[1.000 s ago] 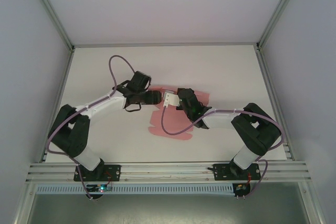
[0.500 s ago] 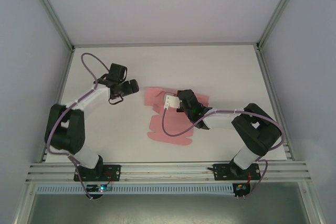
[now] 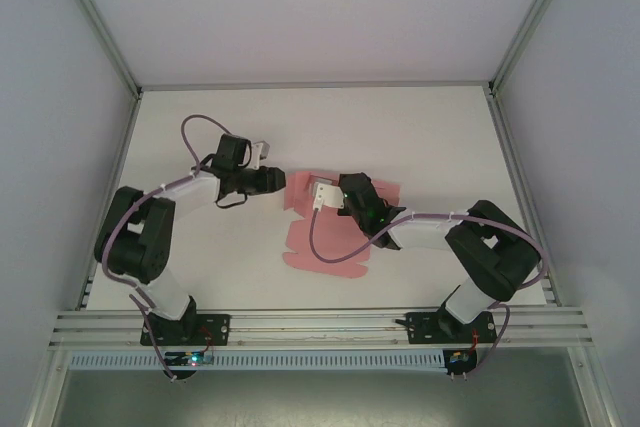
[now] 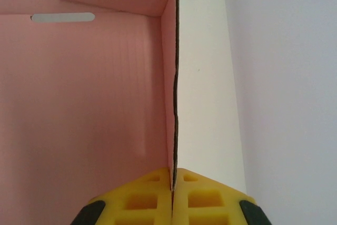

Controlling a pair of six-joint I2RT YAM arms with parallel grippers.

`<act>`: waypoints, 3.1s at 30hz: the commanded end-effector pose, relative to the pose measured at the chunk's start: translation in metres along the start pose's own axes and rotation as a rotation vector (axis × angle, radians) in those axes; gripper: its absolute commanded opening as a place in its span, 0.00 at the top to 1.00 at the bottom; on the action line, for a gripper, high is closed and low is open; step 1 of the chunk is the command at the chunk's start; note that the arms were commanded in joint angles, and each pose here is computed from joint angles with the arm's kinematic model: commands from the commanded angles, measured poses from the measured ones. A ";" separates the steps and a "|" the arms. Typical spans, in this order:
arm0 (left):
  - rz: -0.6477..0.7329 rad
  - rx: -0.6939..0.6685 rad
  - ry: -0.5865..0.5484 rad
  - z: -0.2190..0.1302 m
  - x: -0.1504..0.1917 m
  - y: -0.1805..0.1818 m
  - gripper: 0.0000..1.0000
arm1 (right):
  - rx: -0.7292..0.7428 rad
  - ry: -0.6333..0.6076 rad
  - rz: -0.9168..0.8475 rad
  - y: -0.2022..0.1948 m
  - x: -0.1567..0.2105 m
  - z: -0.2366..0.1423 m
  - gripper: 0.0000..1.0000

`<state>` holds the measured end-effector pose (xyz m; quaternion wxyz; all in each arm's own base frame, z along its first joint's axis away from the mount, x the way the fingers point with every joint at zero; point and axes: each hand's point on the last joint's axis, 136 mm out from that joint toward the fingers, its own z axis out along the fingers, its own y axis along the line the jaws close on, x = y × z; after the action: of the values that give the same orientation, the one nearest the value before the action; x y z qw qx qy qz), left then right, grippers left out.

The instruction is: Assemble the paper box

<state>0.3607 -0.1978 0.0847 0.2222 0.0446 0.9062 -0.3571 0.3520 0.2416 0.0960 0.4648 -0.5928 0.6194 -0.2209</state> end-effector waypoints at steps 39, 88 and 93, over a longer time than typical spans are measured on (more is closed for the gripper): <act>0.367 0.115 -0.011 0.040 0.069 -0.039 0.58 | -0.167 0.060 -0.072 0.076 -0.002 -0.036 1.00; 0.575 0.407 -0.386 0.032 0.005 -0.102 0.42 | -0.460 0.172 -0.284 0.150 -0.002 -0.070 1.00; 0.596 0.443 -0.444 0.028 -0.007 -0.112 0.49 | -0.494 0.158 -0.260 0.154 -0.006 -0.068 1.00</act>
<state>0.3235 -0.2765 0.0504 0.3586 0.2326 0.7976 -0.4255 0.2829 0.2623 0.0975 0.3800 -0.6039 0.6323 -0.3019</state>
